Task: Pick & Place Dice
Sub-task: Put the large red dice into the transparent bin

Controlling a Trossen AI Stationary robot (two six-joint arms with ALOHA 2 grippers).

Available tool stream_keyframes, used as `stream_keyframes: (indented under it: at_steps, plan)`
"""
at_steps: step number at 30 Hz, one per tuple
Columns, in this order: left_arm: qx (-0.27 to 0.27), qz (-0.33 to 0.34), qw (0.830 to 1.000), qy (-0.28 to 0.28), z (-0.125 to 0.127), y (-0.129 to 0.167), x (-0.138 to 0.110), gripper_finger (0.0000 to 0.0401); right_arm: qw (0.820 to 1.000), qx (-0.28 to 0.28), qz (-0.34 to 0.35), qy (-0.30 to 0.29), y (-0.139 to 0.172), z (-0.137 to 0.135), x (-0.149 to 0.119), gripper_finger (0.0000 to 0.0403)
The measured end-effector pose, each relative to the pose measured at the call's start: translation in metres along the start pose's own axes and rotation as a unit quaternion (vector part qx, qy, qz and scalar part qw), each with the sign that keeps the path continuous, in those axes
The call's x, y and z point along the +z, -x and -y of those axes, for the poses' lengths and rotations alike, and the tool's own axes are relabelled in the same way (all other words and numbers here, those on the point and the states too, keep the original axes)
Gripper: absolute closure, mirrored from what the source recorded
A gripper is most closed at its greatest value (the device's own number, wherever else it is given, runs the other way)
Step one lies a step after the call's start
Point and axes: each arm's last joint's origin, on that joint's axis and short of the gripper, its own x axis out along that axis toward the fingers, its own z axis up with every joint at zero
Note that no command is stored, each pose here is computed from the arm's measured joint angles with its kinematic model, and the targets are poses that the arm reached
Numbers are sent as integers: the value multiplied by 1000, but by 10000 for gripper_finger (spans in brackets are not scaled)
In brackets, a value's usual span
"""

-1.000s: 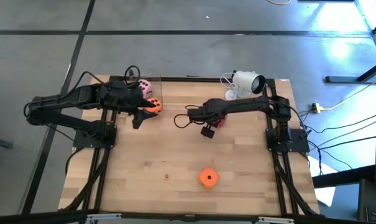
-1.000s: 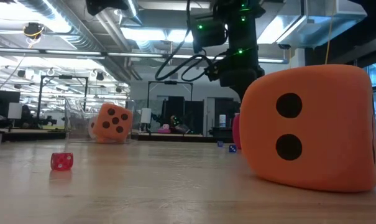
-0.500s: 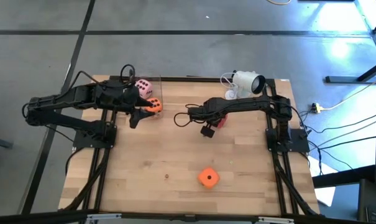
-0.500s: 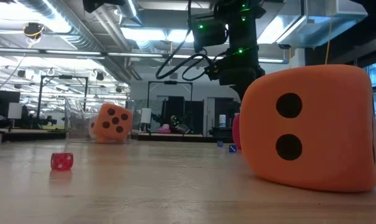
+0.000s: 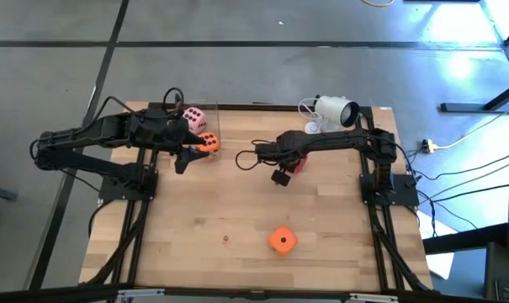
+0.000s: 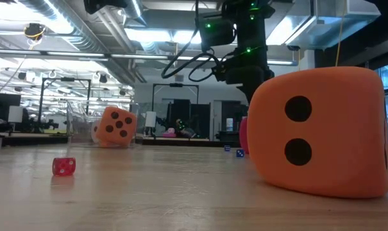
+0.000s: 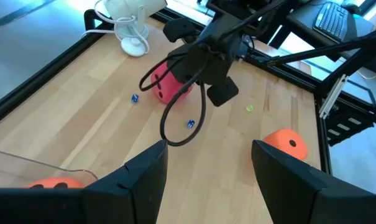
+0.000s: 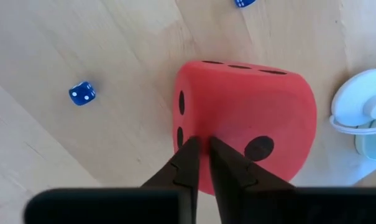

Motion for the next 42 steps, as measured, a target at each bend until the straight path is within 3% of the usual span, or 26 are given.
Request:
stream_keyframes:
  at_steps: [12,20,29,34,37,42]
  plan:
    - [0,0,1000,-4,0,0,0,176,1000,4,-2,-6,1,0,-1,244]
    - [0,0,1000,-4,0,0,0,176,1000,23,-21,-4,3,-2,-5,215]
    - [0,-1,1000,-4,0,0,0,176,998,18,52,-24,40,7,-18,228]
    - [0,-1,1000,-5,0,0,0,176,995,-29,80,-43,53,21,-25,247]
    - [1,-1,1000,-5,0,0,0,176,997,-31,53,-55,50,34,-24,283]
    - [1,-1,1000,-6,0,0,0,176,997,-26,14,-66,38,60,-20,379]
